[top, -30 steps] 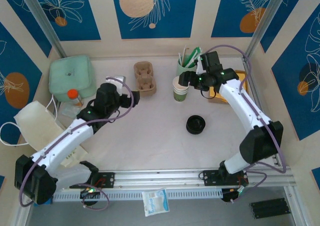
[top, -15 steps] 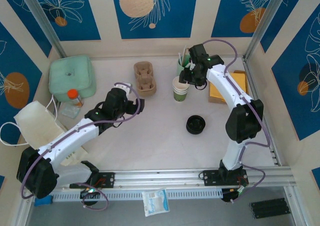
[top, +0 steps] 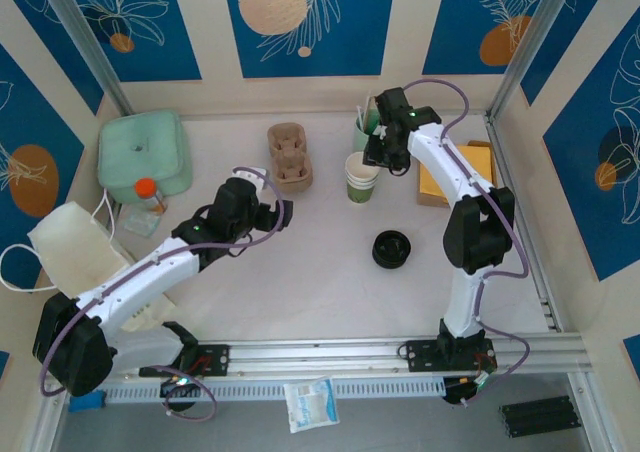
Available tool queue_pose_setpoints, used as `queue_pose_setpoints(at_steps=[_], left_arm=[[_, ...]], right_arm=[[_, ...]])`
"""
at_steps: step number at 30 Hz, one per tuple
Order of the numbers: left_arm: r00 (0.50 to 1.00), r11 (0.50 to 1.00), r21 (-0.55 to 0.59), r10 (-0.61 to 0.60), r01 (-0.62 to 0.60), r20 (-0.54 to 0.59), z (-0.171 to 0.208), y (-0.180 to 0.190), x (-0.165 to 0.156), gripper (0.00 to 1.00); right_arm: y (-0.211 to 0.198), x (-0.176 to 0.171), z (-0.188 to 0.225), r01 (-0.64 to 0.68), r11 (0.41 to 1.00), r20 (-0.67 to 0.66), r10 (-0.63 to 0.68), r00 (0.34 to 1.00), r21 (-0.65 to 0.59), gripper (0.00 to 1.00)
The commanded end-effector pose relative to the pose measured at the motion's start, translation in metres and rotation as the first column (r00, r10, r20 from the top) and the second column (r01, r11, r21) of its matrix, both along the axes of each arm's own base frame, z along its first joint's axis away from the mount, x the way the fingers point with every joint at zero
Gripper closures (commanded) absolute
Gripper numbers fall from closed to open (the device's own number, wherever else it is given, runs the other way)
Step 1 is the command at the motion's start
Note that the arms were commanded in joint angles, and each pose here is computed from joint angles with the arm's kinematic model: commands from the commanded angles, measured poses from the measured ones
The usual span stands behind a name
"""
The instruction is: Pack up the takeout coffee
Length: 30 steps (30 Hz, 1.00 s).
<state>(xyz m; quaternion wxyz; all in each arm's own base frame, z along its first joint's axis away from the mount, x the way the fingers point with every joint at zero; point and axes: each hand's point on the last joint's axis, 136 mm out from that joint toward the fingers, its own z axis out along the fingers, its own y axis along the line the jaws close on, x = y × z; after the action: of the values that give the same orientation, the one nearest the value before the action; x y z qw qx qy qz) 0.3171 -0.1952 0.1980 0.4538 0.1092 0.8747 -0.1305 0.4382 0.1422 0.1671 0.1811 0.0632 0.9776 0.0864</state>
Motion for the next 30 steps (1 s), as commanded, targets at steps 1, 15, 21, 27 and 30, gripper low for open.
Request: queue_pose_setpoints(at_steps=[1,15,21,27,30], left_arm=[[0.999,0.999,-0.031,-0.011,0.012,0.044,0.013,-0.005,0.0,0.0],[0.998,0.999,-0.041,-0.016,0.018,0.059,0.016,-0.006,-0.001,0.01],[0.998,0.999,-0.04,-0.017,0.019,0.063,0.019,-0.006,0.0,0.0],[0.998,0.999,-0.035,-0.015,0.017,0.066,0.021,-0.005,-0.001,0.01],[0.998,0.999,-0.035,-0.013,0.016,0.068,0.022,-0.005,-0.001,0.01]], right_arm=[[-0.001,0.004,0.001,0.008,1.0,0.002,-0.008,1.0,0.007,0.59],[0.006,0.01,-0.008,-0.007,1.0,-0.019,0.008,1.0,0.027,0.71],[0.012,0.011,-0.008,-0.023,0.999,-0.02,0.024,1.0,0.035,0.79],[0.017,0.01,-0.011,-0.033,0.999,-0.024,0.033,0.999,0.035,0.91],[0.017,0.01,-0.011,-0.034,0.999,-0.025,0.035,0.999,0.035,0.96]])
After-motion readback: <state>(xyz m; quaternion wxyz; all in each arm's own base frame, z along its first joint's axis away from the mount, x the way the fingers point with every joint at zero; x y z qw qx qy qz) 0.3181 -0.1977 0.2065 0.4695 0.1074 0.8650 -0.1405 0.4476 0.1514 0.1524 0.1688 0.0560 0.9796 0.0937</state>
